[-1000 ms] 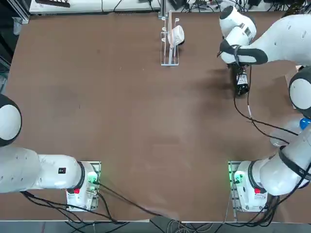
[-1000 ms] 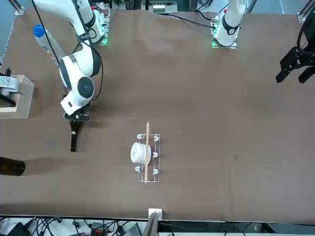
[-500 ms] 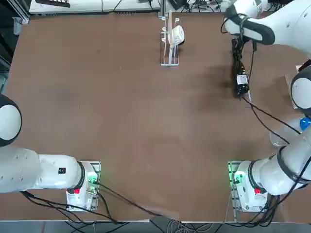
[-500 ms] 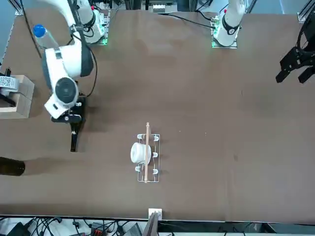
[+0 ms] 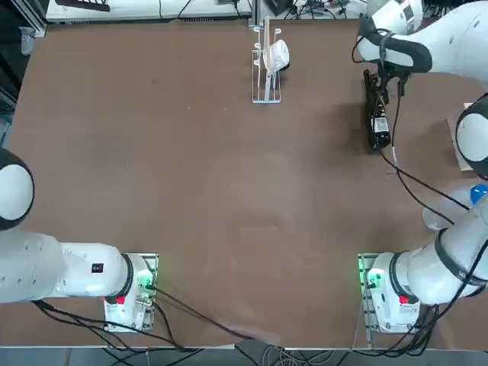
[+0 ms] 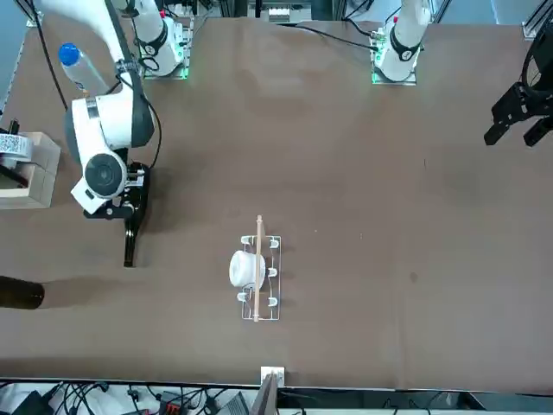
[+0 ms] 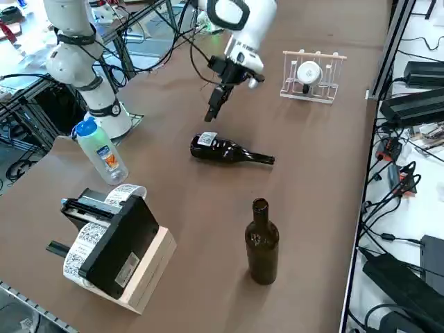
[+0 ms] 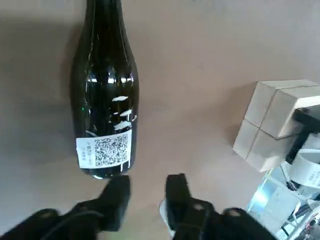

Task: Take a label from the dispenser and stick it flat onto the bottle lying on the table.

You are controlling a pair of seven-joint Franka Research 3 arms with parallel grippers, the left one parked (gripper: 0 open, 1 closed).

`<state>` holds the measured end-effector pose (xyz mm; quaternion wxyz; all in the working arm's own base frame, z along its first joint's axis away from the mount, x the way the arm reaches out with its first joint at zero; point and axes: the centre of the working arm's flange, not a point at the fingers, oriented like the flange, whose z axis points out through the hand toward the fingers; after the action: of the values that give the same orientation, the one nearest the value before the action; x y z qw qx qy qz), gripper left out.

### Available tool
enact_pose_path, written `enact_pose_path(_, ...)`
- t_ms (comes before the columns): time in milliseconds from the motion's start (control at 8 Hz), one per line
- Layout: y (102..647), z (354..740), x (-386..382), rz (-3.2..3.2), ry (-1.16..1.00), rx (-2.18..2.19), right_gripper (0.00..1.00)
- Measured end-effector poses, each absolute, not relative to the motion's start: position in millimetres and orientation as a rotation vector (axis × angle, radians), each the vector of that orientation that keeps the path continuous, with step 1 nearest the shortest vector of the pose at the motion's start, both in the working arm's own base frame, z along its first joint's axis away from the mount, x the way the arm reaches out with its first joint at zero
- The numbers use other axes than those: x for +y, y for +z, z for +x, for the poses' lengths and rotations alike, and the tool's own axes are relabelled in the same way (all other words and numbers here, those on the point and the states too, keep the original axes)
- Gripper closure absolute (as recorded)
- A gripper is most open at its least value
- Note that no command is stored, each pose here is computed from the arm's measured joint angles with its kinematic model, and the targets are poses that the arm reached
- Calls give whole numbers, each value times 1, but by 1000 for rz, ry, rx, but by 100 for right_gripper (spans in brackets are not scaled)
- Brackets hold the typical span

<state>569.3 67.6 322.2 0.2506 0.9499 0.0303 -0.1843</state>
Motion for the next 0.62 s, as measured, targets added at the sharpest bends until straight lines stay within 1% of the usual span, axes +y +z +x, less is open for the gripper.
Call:
enact_pose_path(125,312,567,65,2594,-496,90,81)
enact_pose_path(250,304,565,62,2603,-489,96,96)
enact_pose_path(625,287,560,61,2622,-469,117,98)
